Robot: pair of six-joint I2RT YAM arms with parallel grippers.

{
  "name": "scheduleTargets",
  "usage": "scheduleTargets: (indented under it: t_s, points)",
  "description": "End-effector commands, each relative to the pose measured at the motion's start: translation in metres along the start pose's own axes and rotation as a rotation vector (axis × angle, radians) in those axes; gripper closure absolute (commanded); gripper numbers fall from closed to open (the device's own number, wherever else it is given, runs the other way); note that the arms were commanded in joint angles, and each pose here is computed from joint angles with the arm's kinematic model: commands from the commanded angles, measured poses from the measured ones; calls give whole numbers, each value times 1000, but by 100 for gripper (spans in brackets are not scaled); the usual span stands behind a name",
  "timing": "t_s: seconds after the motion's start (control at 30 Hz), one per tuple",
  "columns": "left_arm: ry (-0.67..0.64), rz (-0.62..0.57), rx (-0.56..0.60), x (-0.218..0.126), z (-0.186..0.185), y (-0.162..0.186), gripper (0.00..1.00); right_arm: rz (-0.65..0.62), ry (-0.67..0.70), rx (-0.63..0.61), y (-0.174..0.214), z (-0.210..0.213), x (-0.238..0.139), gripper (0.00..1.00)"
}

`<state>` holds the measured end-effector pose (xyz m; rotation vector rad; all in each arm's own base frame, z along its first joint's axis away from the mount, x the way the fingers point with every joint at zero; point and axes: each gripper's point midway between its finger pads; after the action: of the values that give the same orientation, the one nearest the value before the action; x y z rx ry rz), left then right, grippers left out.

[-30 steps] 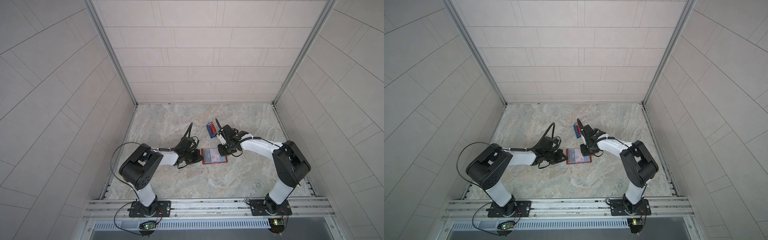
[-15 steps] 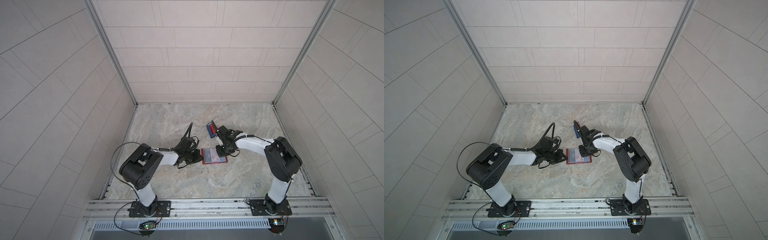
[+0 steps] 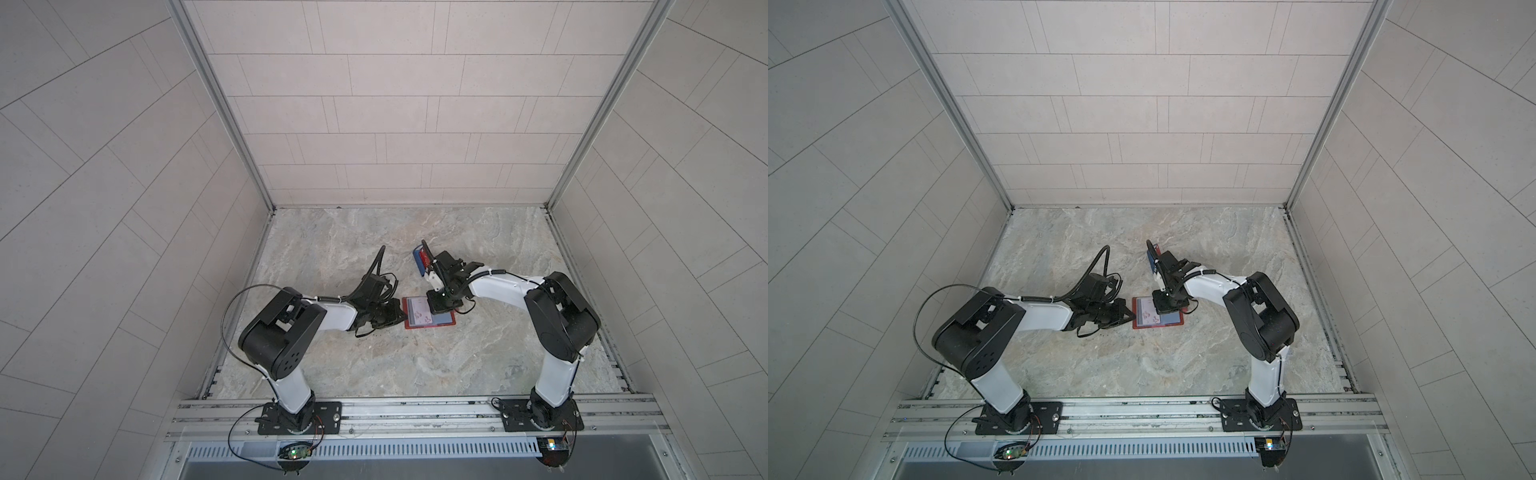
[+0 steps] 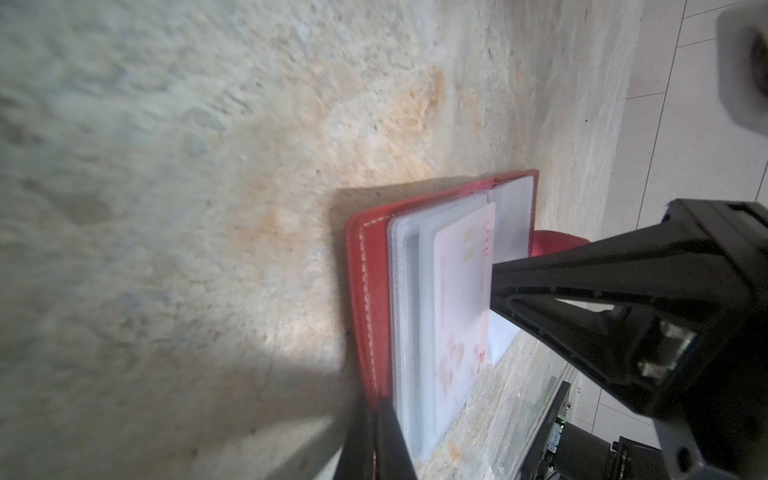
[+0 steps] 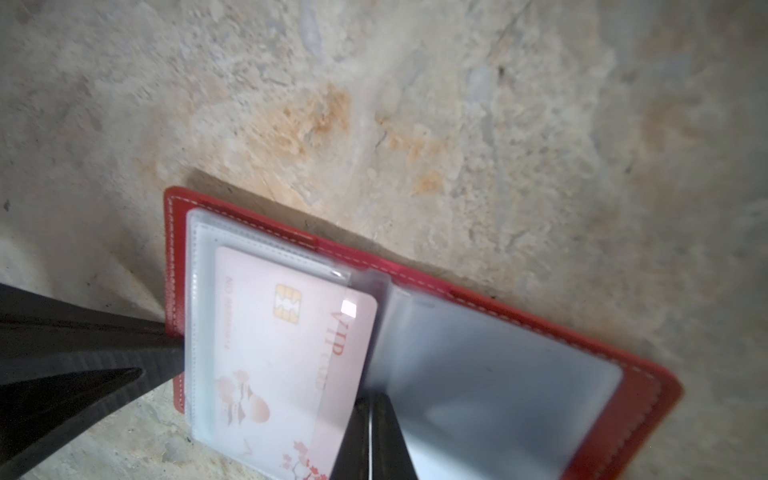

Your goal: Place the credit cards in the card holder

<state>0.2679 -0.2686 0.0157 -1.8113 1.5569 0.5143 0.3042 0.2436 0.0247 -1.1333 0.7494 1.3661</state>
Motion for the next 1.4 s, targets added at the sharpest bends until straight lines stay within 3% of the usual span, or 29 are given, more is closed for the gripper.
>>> scheduleTargets:
  t_s: [0.0, 0.47, 0.9, 1.1, 1.37]
  points:
    - [-28, 27, -17, 4, 10, 8, 100, 56, -30, 12, 16, 2, 12, 93]
    - [-25, 29, -14, 4, 9, 7, 100, 8, -195, 1, 9, 32, -4, 91]
    - [-91, 44, 52, -11, 4, 2, 100, -134, 126, -39, 3, -22, -59, 66]
    - [-103, 36, 60, -16, 0, -2, 100, -125, 258, -50, 7, -44, -69, 53]
    - [-111, 30, 71, -21, -3, -5, 100, -49, 250, -57, 19, -48, -52, 50]
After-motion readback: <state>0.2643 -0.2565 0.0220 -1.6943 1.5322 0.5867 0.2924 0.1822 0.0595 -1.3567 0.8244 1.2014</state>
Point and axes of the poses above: each gripper's point midway between its finger pads, its own x axis out along the fingers, its own z axis along the line the jaws close on, y = z × x, and after that the axes turned 5 degrees about x, right-handed
